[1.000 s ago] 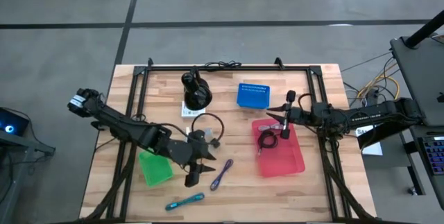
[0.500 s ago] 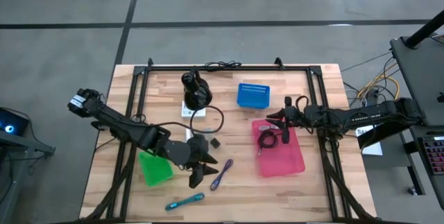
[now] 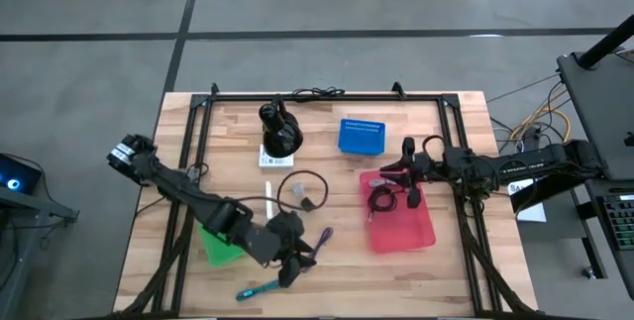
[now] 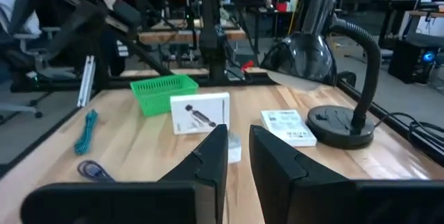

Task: Pick and place items into bin
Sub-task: Put the blue charger cable into the pink bin

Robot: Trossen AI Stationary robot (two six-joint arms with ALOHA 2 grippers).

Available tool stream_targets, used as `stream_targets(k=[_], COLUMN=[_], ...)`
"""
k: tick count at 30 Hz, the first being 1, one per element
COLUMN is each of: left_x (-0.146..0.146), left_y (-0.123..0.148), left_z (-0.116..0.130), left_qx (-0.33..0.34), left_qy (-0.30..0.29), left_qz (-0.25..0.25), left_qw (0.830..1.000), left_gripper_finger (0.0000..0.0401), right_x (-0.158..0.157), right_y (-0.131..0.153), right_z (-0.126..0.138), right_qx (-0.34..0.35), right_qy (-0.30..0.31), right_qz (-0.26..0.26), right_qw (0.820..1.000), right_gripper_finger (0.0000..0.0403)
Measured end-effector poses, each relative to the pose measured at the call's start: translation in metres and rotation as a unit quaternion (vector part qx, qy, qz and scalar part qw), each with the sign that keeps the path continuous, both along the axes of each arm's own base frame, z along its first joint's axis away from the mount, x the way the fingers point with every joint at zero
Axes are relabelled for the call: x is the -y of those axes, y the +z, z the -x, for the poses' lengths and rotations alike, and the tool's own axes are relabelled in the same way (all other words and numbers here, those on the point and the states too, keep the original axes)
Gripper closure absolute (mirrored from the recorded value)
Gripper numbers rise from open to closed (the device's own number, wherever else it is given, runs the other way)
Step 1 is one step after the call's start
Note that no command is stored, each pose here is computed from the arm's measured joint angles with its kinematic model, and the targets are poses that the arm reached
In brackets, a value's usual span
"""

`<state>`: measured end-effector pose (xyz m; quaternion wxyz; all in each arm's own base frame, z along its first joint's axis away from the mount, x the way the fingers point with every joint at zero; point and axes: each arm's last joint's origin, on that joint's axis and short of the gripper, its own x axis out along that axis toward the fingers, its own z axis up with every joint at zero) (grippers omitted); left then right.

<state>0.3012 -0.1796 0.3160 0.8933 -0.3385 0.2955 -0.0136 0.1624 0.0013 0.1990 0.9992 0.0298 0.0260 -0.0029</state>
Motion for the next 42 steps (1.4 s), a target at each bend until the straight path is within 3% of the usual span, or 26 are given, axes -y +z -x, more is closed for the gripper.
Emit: stream_targets(k=[8, 17, 22, 31, 36, 42], left_x=[0.018, 0.020, 0.018, 0.018, 0.029, 0.042], left_y=[-0.017, -0.028, -0.033, -0.044, -0.059, -0.075], left_z=[0.005, 0.013, 0.019, 0.020, 0.011, 0.001], left_qx=[-0.075, -0.149, -0.209, -0.249, -0.299, -0.401], left_qy=[0.041, 0.091, 0.099, 0.120, 0.108, 0.100], left_qz=[0.032, 0.105, 0.117, 0.114, 0.129, 0.134], left_qw=[0.996, 0.979, 0.966, 0.954, 0.939, 0.901], left_gripper_finger=[0.0244, 0.0244, 0.0244, 0.0244, 0.0244, 0.0244], right_x=[-0.001, -0.001, -0.001, -0.002, -0.002, -0.002], right_y=[-0.006, -0.013, -0.021, -0.004, -0.004, -0.009], right_z=[0.000, -0.004, -0.009, -0.025, -0.033, -0.042], right_qx=[-0.022, -0.046, -0.069, -0.052, -0.063, -0.085], right_qy=[0.024, 0.025, 0.028, 0.030, 0.032, 0.035], right_qz=[0.006, 0.014, 0.041, 0.085, 0.097, 0.115], right_qw=[0.999, 0.999, 0.996, 0.995, 0.993, 0.989], right_gripper_finger=[0.0351, 0.0351, 0.0351, 0.0351, 0.0351, 0.0351])
